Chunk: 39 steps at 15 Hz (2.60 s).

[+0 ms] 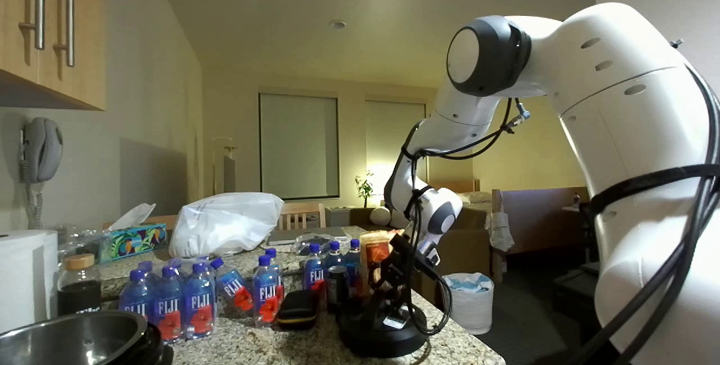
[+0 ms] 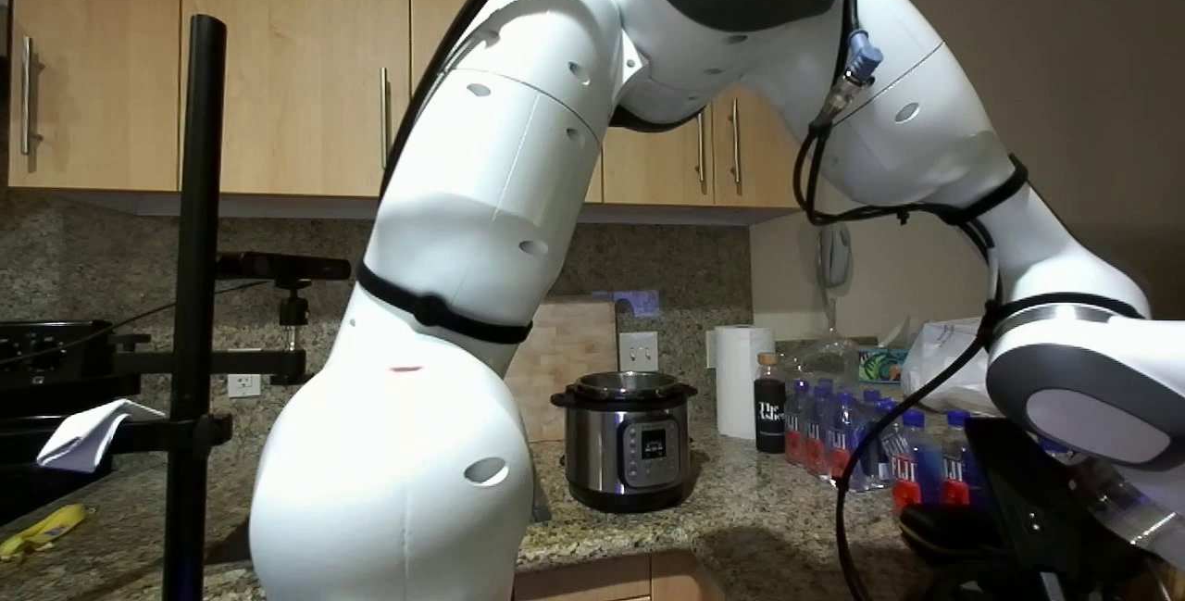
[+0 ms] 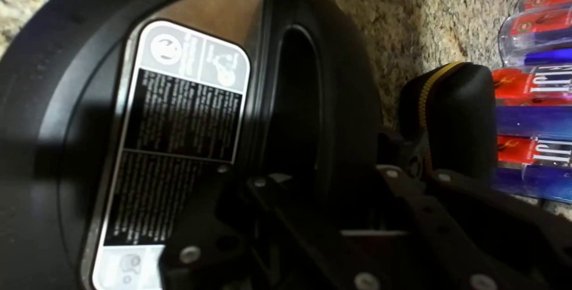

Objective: Put the black lid on the rice cooker

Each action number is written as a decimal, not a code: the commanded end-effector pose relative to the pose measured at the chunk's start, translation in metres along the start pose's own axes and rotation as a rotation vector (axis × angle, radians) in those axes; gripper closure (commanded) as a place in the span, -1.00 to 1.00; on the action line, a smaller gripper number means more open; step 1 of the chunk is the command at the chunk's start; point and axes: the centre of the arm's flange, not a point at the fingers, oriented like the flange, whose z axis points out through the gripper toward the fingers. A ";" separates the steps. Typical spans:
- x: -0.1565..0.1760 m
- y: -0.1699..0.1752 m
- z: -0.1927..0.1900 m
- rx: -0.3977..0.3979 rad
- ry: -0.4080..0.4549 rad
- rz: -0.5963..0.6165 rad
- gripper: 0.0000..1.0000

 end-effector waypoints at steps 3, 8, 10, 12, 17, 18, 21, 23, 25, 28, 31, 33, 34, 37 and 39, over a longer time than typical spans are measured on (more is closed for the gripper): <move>-0.015 -0.006 -0.011 -0.026 0.007 -0.017 0.98; -0.024 -0.015 -0.016 -0.114 -0.008 -0.054 0.97; -0.026 -0.017 -0.015 -0.125 -0.011 -0.069 0.96; -0.027 -0.019 -0.016 -0.120 -0.008 -0.080 0.97; -0.032 -0.024 -0.021 -0.096 -0.002 -0.089 0.97; -0.034 -0.026 -0.025 -0.092 0.003 -0.095 0.97; -0.041 -0.032 -0.038 -0.084 0.022 -0.108 0.99; -0.045 -0.034 -0.046 -0.068 0.032 -0.116 0.97; -0.048 -0.035 -0.054 -0.049 0.038 -0.121 0.98; -0.050 -0.036 -0.061 -0.015 0.033 -0.129 0.98; -0.050 -0.035 -0.065 0.025 0.020 -0.136 0.98; -0.052 -0.038 -0.066 0.035 0.016 -0.147 0.98; -0.054 -0.042 -0.067 0.032 0.018 -0.152 0.98; -0.066 -0.055 -0.076 0.011 0.029 -0.181 0.98; -0.074 -0.063 -0.081 0.015 0.036 -0.205 0.98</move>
